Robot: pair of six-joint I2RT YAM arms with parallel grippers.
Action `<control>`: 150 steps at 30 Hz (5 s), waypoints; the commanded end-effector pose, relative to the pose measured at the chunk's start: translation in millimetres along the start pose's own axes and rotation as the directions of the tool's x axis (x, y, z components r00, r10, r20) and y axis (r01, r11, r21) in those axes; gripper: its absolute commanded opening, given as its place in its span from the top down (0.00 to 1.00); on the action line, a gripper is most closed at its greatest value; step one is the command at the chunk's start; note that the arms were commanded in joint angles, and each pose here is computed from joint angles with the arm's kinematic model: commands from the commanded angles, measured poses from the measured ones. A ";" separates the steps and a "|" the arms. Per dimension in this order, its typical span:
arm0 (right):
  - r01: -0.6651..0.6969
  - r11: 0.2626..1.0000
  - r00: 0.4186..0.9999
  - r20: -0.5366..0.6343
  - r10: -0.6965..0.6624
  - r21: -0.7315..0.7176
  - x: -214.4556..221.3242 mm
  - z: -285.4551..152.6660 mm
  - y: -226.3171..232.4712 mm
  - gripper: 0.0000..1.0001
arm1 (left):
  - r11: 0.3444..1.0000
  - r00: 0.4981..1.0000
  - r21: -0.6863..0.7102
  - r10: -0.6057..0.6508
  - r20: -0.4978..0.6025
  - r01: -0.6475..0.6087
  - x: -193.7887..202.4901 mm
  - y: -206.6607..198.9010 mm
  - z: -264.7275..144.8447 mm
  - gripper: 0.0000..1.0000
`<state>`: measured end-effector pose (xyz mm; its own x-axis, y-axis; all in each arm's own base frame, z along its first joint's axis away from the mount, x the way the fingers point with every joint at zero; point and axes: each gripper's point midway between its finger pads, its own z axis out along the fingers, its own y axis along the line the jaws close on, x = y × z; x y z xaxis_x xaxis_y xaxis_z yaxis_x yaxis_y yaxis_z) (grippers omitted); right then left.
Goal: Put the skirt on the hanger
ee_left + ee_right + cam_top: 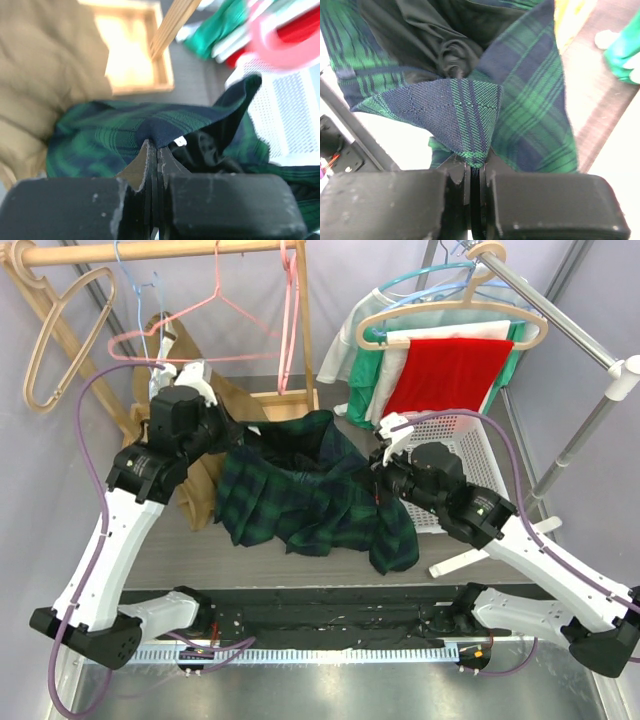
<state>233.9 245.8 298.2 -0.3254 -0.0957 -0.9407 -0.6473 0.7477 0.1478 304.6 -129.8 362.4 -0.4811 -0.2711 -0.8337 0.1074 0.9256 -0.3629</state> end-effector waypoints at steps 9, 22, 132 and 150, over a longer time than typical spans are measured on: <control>-0.179 0.983 0.952 -0.258 0.163 -0.040 138.9 17.8 5.9 0.91 | 0.999 0.981 -0.026 -0.032 -0.189 0.028 96.5 31.4 16.7 1.00; -0.119 0.993 0.982 -0.141 0.121 0.027 53.4 15.2 -1.1 0.11 | 1.000 0.960 0.024 0.017 -0.281 -0.011 149.2 43.8 17.3 1.00; -0.249 0.829 0.968 0.091 0.235 0.501 -59.4 27.2 -87.5 0.99 | 0.949 0.986 -0.268 0.156 -0.065 -0.168 51.5 80.5 -18.8 1.00; -0.201 0.909 0.971 0.194 0.138 0.364 -162.5 -33.0 -63.2 0.99 | 0.965 0.961 -0.106 0.253 0.109 -0.241 -55.3 21.4 -111.4 1.00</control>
<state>307.3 227.0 439.0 -0.2990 0.1323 -0.9450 -0.3605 0.9013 0.2402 257.2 -82.7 445.7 -0.3116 -0.1207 -0.9425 0.1377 0.9757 -0.1704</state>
